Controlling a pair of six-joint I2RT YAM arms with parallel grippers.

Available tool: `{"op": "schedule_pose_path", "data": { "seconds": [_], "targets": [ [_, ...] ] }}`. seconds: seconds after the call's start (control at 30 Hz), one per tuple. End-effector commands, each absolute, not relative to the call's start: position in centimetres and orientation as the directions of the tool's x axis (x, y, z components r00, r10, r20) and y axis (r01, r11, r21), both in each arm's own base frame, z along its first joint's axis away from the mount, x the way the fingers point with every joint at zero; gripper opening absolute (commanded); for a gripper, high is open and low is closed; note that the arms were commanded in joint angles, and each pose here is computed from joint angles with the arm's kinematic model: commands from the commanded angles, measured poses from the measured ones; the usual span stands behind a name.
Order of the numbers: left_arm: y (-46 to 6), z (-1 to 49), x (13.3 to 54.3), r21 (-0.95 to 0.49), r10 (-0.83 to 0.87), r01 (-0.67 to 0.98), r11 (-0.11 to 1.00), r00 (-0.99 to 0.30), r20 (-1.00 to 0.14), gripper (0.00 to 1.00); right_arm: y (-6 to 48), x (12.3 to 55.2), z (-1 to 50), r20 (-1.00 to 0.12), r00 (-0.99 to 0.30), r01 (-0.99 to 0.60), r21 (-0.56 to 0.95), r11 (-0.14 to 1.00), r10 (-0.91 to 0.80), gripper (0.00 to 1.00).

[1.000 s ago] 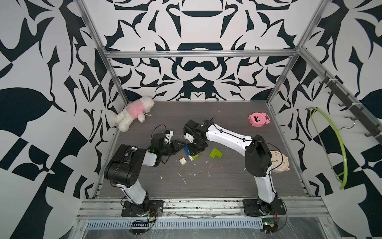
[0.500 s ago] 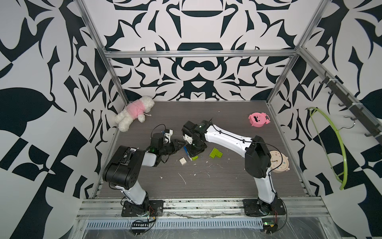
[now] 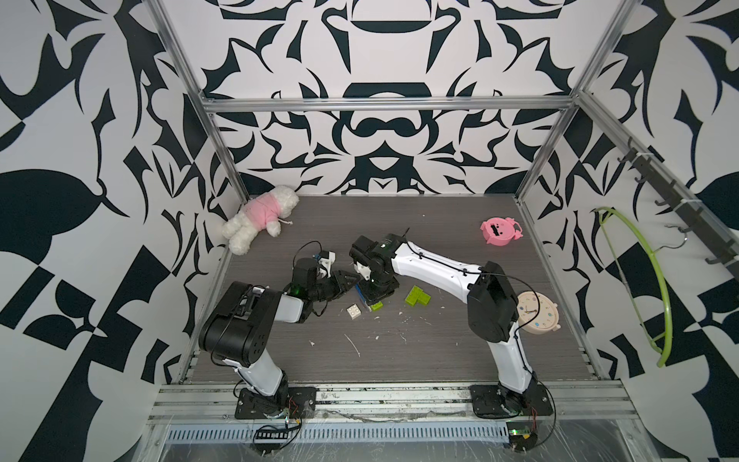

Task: Assemble a heart with lego
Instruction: Assemble the lego brick with the lego brick.

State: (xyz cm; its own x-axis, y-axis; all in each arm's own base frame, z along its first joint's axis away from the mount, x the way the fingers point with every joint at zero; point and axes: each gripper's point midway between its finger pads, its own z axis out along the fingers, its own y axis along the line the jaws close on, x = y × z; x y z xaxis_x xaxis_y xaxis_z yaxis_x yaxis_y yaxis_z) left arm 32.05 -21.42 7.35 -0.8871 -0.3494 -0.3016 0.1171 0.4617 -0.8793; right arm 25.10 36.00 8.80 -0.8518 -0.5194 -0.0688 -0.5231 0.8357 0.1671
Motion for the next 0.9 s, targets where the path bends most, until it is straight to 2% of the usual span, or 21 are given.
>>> {"op": "schedule_pose_path", "data": {
  "seconds": [0.0,0.23,0.87],
  "targets": [
    [-21.4,7.2,31.6,-0.879,-0.345,0.122,0.461,-0.888,-0.304,0.35,35.7,24.9,8.6,-0.044,-0.853,-0.520,0.136,0.843,-0.520,0.16],
    [-21.5,6.6,31.2,-0.885,-0.347,0.112,0.451,-0.892,-0.290,0.35,35.2,24.2,7.7,0.003,-0.844,-0.533,0.112,0.839,-0.536,0.15],
    [-21.8,6.3,31.1,-0.901,-0.353,0.110,0.419,-0.895,-0.274,0.34,34.2,23.3,7.7,0.024,-0.832,-0.551,0.086,0.830,-0.554,0.16]
  ]
}}
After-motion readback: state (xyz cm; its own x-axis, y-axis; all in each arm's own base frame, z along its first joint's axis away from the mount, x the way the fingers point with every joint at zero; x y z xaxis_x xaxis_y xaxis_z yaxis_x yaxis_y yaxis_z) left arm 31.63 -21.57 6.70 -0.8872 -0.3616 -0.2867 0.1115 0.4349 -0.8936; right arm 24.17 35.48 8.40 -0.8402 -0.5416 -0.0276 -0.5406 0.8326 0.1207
